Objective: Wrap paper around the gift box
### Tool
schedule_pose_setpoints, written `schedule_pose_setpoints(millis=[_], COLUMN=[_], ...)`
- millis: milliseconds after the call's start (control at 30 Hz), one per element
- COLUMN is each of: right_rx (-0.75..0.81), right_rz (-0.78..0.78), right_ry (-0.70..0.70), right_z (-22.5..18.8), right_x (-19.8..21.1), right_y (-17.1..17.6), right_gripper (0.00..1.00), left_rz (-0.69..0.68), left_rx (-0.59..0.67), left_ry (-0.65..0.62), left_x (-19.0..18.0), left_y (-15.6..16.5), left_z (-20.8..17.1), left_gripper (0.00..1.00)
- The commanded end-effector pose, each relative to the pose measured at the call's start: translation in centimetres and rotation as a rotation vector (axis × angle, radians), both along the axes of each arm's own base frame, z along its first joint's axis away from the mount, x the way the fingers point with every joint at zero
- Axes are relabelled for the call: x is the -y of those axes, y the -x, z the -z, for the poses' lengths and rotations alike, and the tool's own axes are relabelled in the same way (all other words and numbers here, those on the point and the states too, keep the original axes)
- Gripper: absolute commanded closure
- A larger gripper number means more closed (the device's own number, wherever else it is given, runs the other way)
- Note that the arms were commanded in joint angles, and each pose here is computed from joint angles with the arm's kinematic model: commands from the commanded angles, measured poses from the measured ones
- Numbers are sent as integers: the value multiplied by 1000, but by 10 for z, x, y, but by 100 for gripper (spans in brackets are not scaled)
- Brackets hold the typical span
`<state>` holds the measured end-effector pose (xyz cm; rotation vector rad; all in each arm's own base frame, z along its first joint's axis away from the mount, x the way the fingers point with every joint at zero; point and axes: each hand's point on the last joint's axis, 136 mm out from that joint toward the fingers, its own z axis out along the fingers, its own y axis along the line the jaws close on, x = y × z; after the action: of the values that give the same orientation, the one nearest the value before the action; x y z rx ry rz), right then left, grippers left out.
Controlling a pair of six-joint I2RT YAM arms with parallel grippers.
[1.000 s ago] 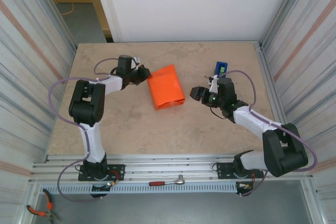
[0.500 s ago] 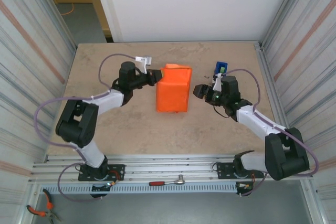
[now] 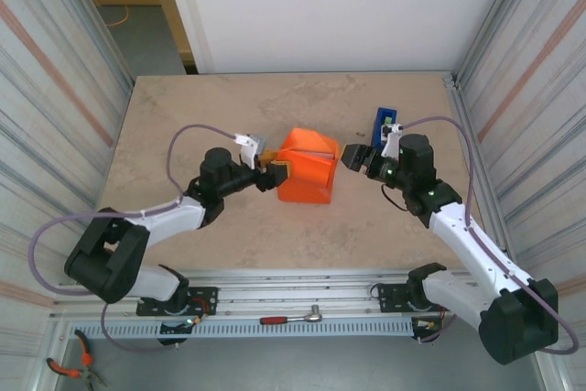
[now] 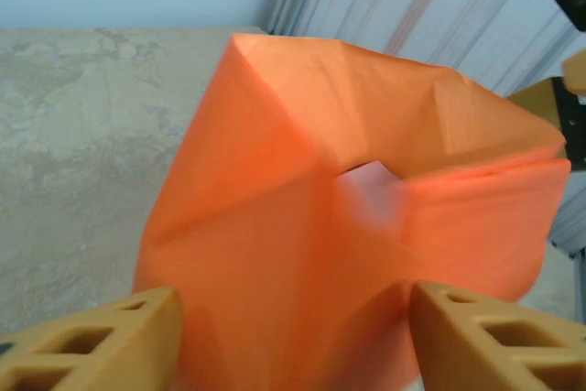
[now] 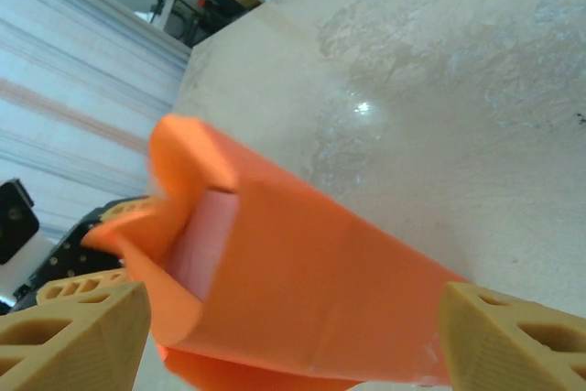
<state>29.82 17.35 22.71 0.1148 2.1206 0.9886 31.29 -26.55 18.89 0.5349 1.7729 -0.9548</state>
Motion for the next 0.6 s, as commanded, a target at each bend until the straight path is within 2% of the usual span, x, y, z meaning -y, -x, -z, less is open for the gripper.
schedule_pose_setpoints(millis=[0, 67, 233, 400, 567], right_rx=[22, 15, -26, -69, -77], right_rz=[-8, -18, 8, -32, -35], right_ry=[59, 84, 148, 223, 287], right_z=[-12, -12, -18, -10, 9], right_x=[-6, -14, -20, -37, -46], right_y=[4, 2, -6, -8, -4], right_gripper=[19, 19, 19, 17, 9], left_rz=[-109, -190, -299, -341, -329], left_rx=[59, 54, 7, -45, -92], left_ry=[28, 39, 10, -9, -33], left_x=[-17, -30, -51, -63, -62], left_y=[-3, -7, -9, -2, 3], left_z=[-26, -36, -56, -68, -71], left_gripper=[16, 1, 1, 1, 1])
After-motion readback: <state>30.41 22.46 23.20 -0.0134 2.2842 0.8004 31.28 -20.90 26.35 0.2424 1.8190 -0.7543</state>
